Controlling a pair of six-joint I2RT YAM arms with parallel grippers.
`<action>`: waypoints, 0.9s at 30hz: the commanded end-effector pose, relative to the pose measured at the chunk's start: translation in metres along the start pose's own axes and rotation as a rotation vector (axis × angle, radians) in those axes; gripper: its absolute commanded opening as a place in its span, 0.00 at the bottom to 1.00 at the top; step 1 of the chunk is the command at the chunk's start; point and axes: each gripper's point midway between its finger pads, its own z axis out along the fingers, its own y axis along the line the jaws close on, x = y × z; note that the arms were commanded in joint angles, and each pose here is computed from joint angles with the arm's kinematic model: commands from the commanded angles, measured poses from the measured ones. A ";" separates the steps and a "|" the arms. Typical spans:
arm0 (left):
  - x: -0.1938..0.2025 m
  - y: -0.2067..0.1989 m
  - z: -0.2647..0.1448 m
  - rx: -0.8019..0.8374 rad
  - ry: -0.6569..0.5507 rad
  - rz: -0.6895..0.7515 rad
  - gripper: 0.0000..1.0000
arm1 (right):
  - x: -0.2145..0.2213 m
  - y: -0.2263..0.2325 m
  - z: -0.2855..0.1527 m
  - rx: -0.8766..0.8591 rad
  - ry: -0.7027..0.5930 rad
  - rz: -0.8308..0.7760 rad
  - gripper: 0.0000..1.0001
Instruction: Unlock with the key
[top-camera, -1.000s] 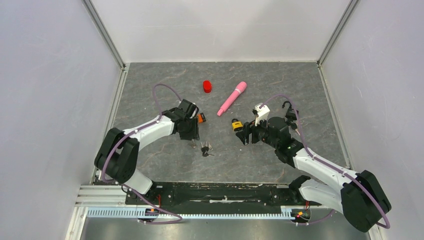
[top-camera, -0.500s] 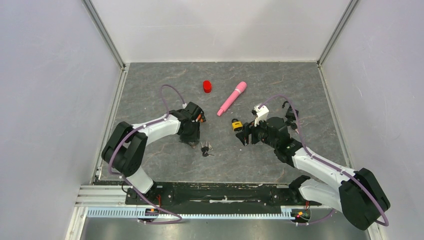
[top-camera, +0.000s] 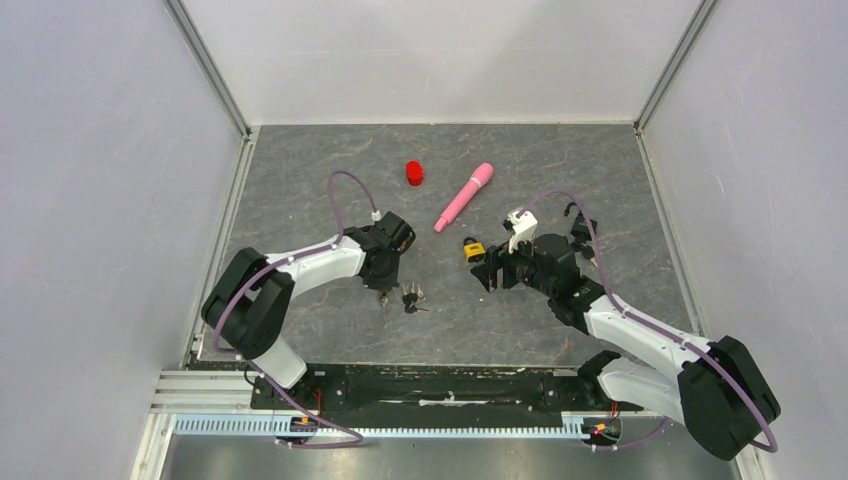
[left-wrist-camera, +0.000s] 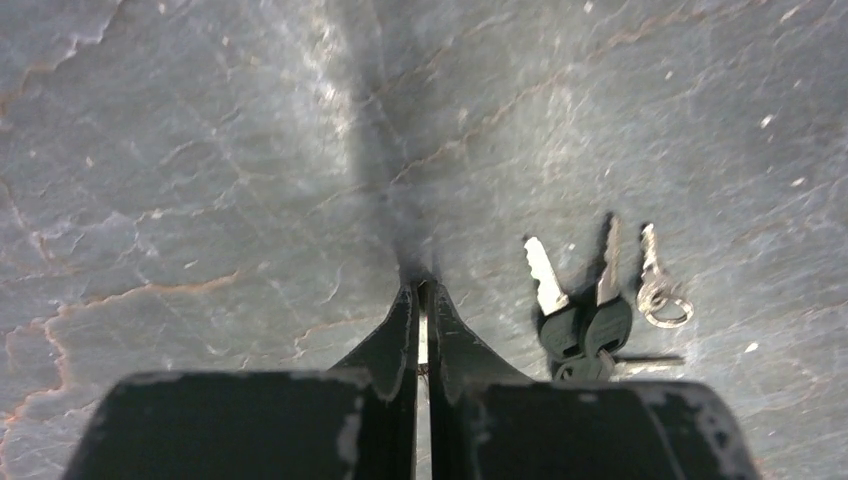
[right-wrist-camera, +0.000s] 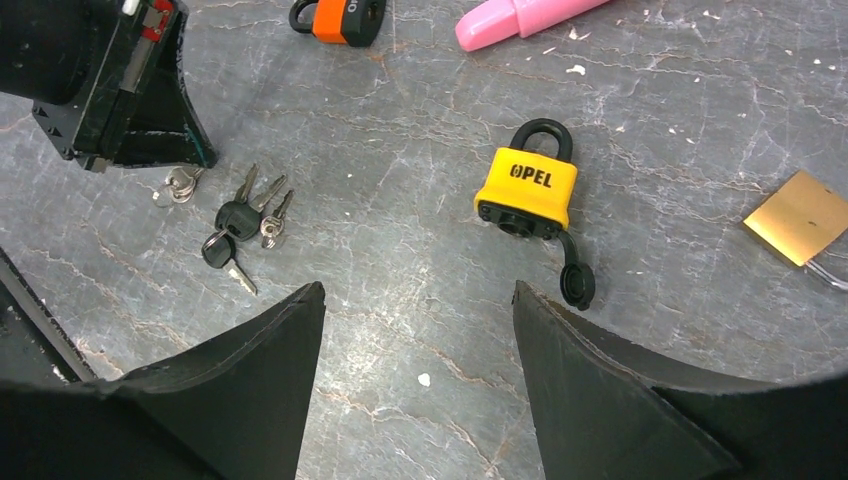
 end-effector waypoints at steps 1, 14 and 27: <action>-0.006 -0.001 -0.020 0.042 -0.081 -0.042 0.02 | -0.011 0.011 0.000 -0.051 -0.051 0.002 0.71; -0.053 -0.037 -0.089 0.383 -0.435 -0.226 0.02 | -0.026 0.056 -0.007 -0.270 -0.171 0.002 0.71; -0.081 -0.066 -0.164 0.698 -0.610 -0.342 0.02 | -0.069 0.148 -0.005 -0.612 -0.320 0.091 0.70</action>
